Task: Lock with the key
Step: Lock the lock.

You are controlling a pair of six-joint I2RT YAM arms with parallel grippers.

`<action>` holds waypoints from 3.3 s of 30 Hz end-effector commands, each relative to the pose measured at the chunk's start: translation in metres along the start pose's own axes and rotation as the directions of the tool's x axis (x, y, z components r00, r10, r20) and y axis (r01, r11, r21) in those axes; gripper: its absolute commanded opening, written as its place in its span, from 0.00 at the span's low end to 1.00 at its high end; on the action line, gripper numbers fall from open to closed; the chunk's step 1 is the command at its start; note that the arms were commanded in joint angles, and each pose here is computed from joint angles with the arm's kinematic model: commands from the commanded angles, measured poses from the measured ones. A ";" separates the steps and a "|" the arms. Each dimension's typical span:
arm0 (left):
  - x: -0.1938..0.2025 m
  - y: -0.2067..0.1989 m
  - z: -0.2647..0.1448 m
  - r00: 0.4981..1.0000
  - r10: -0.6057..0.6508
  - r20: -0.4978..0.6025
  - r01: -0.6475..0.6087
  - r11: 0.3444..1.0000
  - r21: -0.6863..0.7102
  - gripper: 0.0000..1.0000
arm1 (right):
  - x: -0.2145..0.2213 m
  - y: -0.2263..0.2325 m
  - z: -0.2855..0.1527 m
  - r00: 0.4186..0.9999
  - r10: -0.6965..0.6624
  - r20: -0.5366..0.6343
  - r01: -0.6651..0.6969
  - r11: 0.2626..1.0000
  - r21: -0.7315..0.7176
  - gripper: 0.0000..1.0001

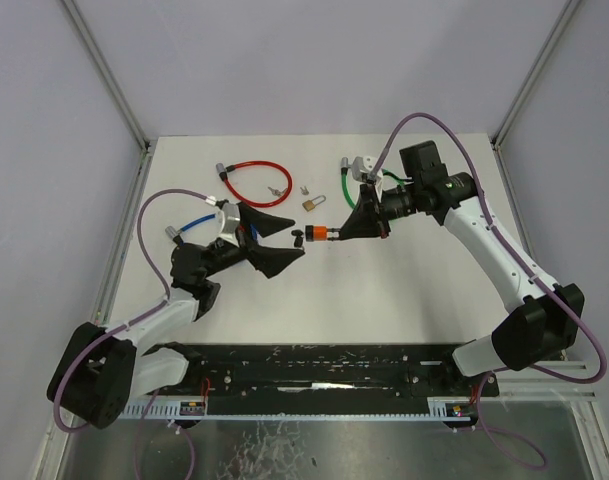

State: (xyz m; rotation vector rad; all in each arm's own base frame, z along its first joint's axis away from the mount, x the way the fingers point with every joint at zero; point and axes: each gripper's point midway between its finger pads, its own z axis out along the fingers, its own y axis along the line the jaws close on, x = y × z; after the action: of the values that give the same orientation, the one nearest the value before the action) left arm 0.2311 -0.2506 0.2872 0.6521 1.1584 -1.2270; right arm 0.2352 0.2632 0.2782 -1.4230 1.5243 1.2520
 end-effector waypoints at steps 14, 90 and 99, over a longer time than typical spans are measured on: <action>0.021 -0.009 0.031 0.990 0.084 -0.111 -0.072 0.992 0.108 0.36 | -0.013 0.021 0.003 0.994 -0.105 0.023 0.107 0.992 -0.066 0.00; 0.091 0.047 0.029 0.978 0.020 -0.205 -0.012 0.999 0.036 0.00 | 0.150 0.008 0.101 0.941 0.152 -0.303 -0.200 0.970 -0.135 0.00; 0.114 0.082 0.012 0.956 0.100 -0.276 -0.123 0.990 -0.064 0.00 | 0.197 0.020 0.110 0.889 0.226 -0.397 -0.298 0.946 -0.130 0.00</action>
State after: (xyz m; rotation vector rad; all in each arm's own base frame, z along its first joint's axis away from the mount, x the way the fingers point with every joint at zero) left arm 0.2373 -0.2813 0.0813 0.8497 1.8047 -1.2852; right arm 0.2409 0.3231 0.1255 -1.6059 1.6347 1.2346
